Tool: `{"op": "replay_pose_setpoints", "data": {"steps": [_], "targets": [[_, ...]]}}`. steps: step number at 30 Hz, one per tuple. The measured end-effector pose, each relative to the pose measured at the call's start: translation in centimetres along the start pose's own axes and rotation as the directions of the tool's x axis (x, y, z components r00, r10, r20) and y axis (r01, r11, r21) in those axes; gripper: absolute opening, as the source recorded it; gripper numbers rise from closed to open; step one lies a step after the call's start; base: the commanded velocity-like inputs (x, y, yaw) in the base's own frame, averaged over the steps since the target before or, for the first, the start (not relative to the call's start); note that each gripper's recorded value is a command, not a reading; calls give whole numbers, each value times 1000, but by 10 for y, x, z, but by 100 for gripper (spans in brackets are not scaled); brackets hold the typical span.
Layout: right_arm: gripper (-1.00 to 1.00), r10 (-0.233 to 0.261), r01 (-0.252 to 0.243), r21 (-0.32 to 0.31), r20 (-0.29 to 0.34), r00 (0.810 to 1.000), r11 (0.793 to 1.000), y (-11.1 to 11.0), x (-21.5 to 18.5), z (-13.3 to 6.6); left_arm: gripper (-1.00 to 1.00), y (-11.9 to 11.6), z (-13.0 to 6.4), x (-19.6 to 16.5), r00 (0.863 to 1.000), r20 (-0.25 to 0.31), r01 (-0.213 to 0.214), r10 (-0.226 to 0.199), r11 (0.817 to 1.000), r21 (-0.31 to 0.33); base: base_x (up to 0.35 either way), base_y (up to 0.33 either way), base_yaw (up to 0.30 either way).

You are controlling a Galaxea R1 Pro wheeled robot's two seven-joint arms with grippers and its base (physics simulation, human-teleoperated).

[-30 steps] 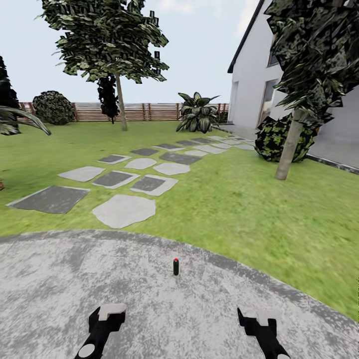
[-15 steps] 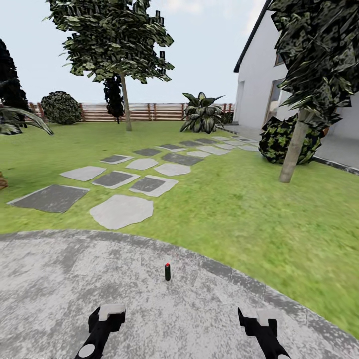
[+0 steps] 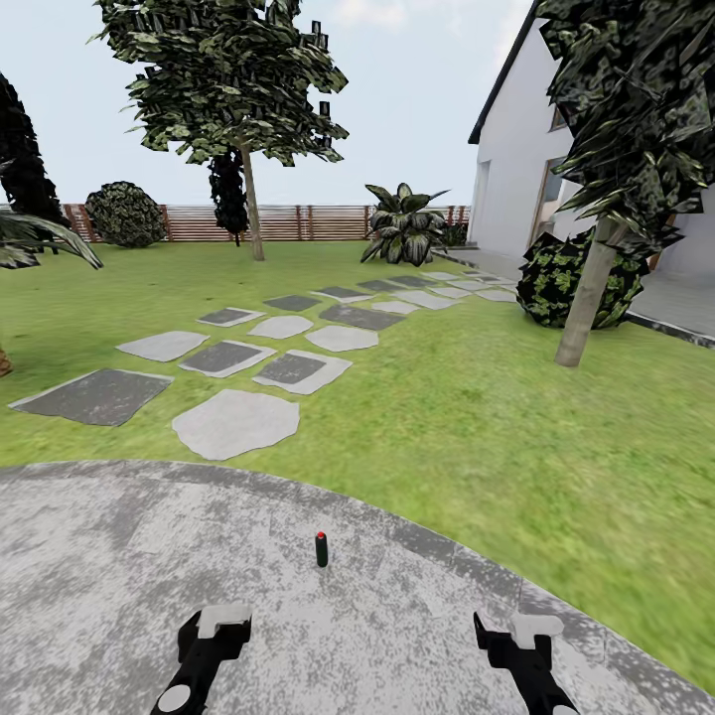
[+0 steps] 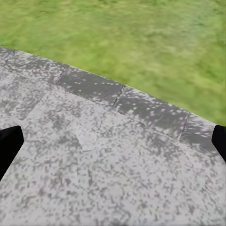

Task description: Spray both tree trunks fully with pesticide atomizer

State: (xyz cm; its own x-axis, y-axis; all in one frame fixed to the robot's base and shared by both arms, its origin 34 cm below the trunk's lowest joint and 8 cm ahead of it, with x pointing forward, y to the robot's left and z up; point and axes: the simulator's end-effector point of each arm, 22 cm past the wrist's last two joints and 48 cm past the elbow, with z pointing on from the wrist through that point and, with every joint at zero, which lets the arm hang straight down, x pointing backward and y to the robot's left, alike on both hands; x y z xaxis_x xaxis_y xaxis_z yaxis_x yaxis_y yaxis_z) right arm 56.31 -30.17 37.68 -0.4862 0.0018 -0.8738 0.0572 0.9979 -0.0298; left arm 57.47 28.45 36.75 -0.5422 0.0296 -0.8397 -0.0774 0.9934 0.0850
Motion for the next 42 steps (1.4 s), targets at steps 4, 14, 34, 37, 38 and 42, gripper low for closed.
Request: {"op": "replay_pose_setpoints", "data": {"steps": [4,14,34,37,38,42], "targets": [[100,0,0,0,0,1000,1000,0,0,0,100,0,0,0,1000,-2,-1,1,1000,0,17,-190,0],[100,0,0,0,0,1000,1000,0,0,0,100,1,0,0,1000,-2,0,0,1000,-1,119,-253,0],[100,-1,1,0,-1,1000,1000,0,1,0,100,3,0,1,1000,-5,5,-5,1000,-8,184,-237,21],[100,-1,1,0,-1,1000,1000,0,1,0,100,3,0,1,1000,-4,4,-4,1000,-7,113,-249,207],[100,-1,1,0,-1,1000,1000,0,1,0,100,3,0,1,1000,-4,5,-5,1000,-8,25,-265,262],[100,-1,1,0,-1,1000,1000,0,1,0,100,3,0,1,1000,-4,5,-5,1000,-8,6,-268,270]]}}
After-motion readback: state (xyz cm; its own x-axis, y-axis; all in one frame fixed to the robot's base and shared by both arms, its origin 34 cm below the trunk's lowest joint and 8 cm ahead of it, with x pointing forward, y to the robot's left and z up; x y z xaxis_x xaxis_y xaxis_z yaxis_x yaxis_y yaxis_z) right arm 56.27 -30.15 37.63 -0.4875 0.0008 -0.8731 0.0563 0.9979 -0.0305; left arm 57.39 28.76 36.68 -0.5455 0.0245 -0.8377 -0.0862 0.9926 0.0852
